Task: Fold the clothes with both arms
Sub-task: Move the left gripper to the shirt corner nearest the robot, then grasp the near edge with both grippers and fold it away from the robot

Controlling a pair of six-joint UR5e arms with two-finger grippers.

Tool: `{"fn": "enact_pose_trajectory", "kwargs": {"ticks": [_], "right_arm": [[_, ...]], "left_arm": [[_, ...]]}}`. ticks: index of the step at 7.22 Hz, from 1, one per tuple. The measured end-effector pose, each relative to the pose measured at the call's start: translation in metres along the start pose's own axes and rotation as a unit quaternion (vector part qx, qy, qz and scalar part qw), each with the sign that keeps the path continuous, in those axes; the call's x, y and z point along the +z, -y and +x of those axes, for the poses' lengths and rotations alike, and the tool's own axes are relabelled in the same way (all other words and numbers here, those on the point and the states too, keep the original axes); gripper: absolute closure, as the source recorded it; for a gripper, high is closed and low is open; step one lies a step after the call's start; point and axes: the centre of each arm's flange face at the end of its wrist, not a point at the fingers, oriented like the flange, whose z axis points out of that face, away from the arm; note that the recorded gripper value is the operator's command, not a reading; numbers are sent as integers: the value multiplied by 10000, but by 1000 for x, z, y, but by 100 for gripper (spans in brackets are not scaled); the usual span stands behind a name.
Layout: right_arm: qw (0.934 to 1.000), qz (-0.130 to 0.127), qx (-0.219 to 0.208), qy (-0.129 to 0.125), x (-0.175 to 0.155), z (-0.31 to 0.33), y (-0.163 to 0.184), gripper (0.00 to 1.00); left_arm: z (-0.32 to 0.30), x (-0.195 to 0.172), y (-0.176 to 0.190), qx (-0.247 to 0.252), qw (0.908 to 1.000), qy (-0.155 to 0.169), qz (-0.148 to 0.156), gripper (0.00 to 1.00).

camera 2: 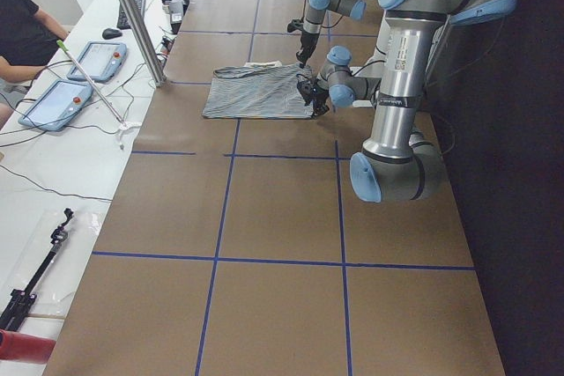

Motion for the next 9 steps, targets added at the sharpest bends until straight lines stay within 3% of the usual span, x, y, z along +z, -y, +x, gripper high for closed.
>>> {"fn": "enact_pose_trajectory", "kwargs": {"ticks": [6, 7, 8, 9], "right_arm": [[10000, -6, -3, 2, 0, 0, -1, 100], [10000, -5, -7, 0, 0, 0, -1, 100], [10000, 1, -11, -1, 0, 1, -1, 100], [10000, 3, -15, -1, 0, 1, -1, 100]], "left_arm": [[-6, 8, -10, 72, 9998, 204, -7, 55], [-7, 10, -12, 88, 9997, 231, -12, 66], [-8, 13, -15, 110, 9995, 284, -14, 97], [-9, 14, -17, 126, 9993, 343, -3, 100]]}}
